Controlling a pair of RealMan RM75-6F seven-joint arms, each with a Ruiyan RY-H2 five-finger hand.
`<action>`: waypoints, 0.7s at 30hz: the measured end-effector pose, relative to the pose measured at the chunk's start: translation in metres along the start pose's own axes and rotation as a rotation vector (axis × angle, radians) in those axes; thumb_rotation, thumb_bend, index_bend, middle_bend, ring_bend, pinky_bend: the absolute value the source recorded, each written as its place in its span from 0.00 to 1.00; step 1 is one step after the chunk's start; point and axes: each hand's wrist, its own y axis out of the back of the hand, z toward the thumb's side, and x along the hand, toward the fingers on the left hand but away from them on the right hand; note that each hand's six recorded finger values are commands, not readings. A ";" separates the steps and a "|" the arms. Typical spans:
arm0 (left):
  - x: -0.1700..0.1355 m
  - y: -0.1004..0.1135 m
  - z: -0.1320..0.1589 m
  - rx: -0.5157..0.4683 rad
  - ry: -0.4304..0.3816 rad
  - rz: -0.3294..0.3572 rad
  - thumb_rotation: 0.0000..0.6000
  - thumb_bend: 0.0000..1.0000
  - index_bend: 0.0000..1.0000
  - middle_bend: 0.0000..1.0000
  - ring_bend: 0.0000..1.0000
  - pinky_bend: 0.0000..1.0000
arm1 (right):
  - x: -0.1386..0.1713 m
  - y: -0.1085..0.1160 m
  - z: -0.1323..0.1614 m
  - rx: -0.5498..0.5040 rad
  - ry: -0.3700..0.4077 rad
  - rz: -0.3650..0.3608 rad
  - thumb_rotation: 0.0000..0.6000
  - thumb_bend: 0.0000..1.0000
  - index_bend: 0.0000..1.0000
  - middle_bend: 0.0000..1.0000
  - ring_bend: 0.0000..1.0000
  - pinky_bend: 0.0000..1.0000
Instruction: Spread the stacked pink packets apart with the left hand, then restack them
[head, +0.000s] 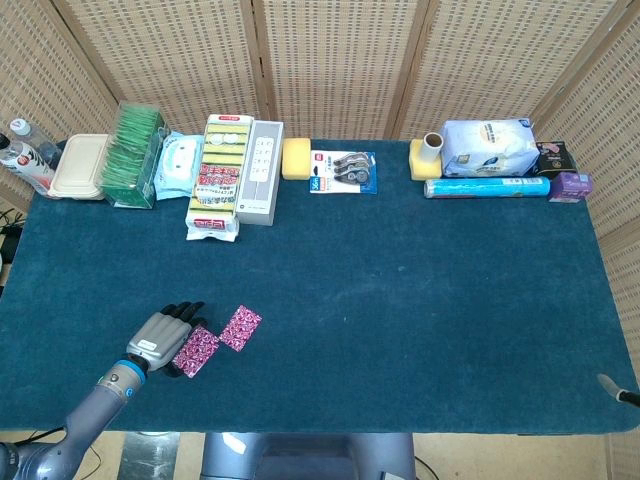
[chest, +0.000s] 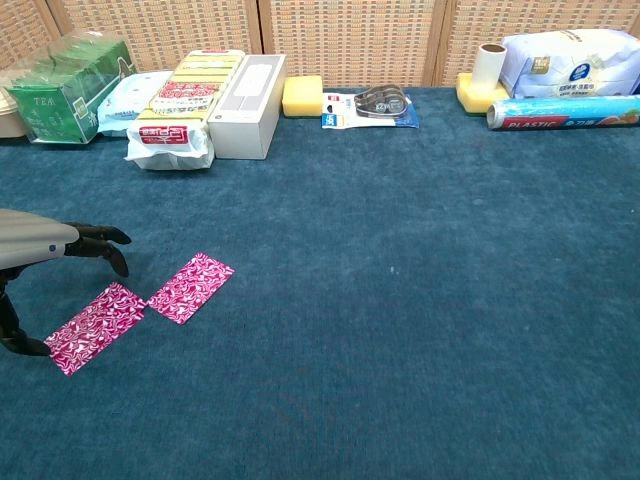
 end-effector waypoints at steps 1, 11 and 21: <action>0.000 0.000 0.000 0.001 0.000 0.001 1.00 0.14 0.17 0.00 0.00 0.11 | 0.000 0.000 0.000 0.000 0.000 0.000 1.00 0.01 0.08 0.00 0.00 0.00; -0.001 0.002 0.003 0.010 -0.019 0.007 1.00 0.14 0.17 0.00 0.00 0.11 | 0.000 0.000 0.000 0.001 0.000 0.001 1.00 0.01 0.08 0.00 0.00 0.00; 0.017 0.029 0.024 -0.026 -0.094 0.121 1.00 0.14 0.17 0.00 0.00 0.11 | 0.000 -0.002 0.001 0.004 0.004 0.006 1.00 0.00 0.08 0.00 0.00 0.00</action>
